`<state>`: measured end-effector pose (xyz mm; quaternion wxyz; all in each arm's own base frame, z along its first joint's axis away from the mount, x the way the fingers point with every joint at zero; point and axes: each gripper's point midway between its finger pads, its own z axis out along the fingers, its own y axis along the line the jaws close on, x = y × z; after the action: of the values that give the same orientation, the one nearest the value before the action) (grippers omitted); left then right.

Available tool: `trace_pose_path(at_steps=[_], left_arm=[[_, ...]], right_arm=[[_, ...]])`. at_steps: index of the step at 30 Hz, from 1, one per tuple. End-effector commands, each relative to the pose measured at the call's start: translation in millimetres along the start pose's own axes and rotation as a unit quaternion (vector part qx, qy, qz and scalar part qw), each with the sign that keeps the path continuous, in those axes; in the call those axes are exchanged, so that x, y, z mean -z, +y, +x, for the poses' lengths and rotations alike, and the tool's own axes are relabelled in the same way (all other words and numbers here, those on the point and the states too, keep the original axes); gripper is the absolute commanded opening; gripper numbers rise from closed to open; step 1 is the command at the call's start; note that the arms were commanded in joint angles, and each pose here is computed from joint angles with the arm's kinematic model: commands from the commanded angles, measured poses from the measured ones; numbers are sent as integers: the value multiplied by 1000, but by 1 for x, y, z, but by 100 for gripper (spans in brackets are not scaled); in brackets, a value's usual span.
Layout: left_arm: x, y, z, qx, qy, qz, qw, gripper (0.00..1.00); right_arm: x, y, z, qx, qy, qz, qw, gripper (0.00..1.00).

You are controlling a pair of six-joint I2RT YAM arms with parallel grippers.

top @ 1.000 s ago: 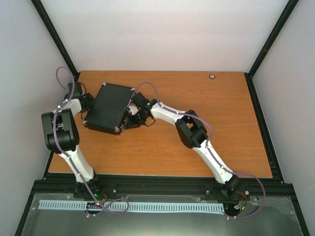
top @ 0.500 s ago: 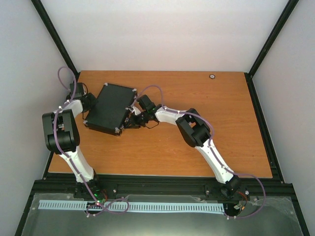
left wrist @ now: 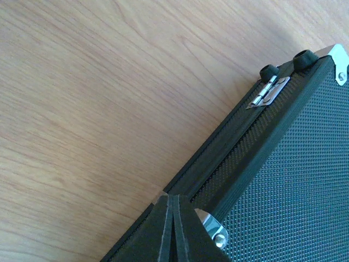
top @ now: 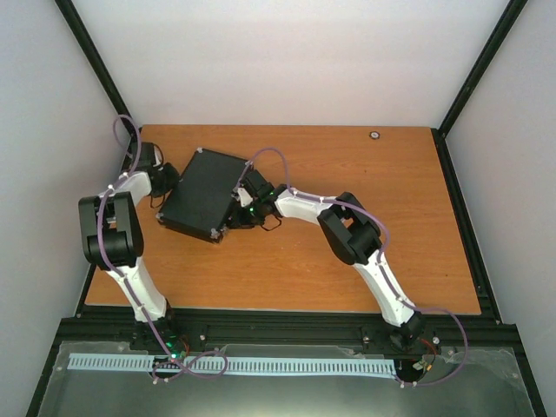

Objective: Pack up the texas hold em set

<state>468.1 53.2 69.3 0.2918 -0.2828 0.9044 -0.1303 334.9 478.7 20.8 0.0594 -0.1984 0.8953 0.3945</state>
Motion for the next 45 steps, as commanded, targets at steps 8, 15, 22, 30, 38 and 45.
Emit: trace_pose_path(at_steps=[8, 15, 22, 30, 38, 45], left_arm=[[-11, -24, 90, 14, 214, -5, 977, 1], [-33, -18, 71, 42, 210, -9, 977, 1], [-56, -28, 51, 45, 216, 5, 975, 1], [-63, -39, 29, 34, 208, 15, 977, 5], [-80, -42, 23, 50, 217, 32, 974, 7], [-90, -40, 33, 56, 232, 43, 970, 8]], right_arm=[[46, -20, 18, 80, 16, 128, 988, 3], [67, -12, 32, 109, 42, 132, 984, 3], [89, -28, 48, 149, 76, 206, 964, 3], [148, -8, -10, 112, -66, 202, 971, 3], [196, -32, -118, 23, -188, 133, 973, 4], [177, -51, -169, 11, -201, 103, 974, 4]])
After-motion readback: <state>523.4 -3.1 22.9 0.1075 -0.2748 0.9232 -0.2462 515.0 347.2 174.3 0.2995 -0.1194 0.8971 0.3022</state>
